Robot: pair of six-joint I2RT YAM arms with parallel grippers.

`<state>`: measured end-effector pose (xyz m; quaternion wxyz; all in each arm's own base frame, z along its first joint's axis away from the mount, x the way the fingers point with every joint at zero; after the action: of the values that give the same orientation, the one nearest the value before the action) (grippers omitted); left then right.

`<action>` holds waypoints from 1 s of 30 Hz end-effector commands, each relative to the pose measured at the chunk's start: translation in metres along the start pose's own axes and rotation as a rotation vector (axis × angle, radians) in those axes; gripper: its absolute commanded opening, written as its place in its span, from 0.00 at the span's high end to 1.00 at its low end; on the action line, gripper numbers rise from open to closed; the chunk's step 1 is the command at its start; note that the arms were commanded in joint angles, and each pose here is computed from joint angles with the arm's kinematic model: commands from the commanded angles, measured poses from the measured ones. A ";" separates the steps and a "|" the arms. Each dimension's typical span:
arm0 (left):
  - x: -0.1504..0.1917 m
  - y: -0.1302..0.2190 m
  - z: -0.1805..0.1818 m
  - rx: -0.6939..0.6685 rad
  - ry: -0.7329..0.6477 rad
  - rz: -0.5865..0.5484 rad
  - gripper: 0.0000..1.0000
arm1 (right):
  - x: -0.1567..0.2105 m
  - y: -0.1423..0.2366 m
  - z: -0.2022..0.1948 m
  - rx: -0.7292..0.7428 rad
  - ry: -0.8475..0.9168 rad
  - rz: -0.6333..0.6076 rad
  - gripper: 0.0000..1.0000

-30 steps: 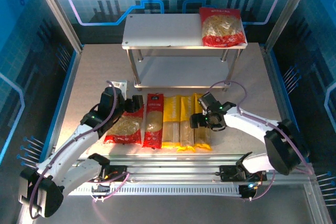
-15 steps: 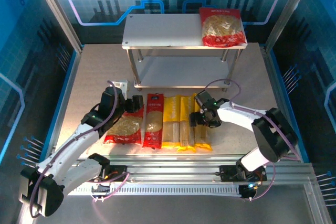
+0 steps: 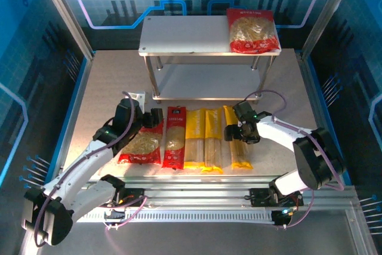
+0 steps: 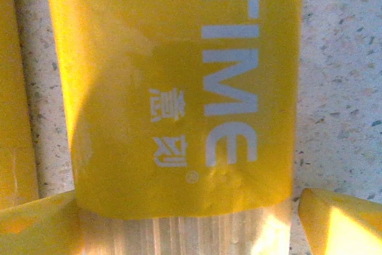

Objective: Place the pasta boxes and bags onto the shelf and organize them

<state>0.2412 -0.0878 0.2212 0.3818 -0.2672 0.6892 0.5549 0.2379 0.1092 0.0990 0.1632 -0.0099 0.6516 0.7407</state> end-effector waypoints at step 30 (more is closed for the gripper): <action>-0.004 0.001 -0.001 -0.007 -0.025 -0.026 0.26 | 0.027 -0.009 0.025 0.000 0.168 0.228 0.65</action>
<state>0.2414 -0.0878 0.2212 0.3821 -0.2673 0.6888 0.5552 0.2364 0.1332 0.0959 0.0730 -0.0240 0.6736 0.7351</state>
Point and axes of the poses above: each hand's point on the last joint's axis, 136 mm out from that joint toward the fingers, its own y axis back along the fingers, its own z axis along the line the jaws close on, x = y × z, the point moved 8 cm from there along y, back along the fingers, and after that the axes turned 11 degrees about -y, right-handed, at the moved point
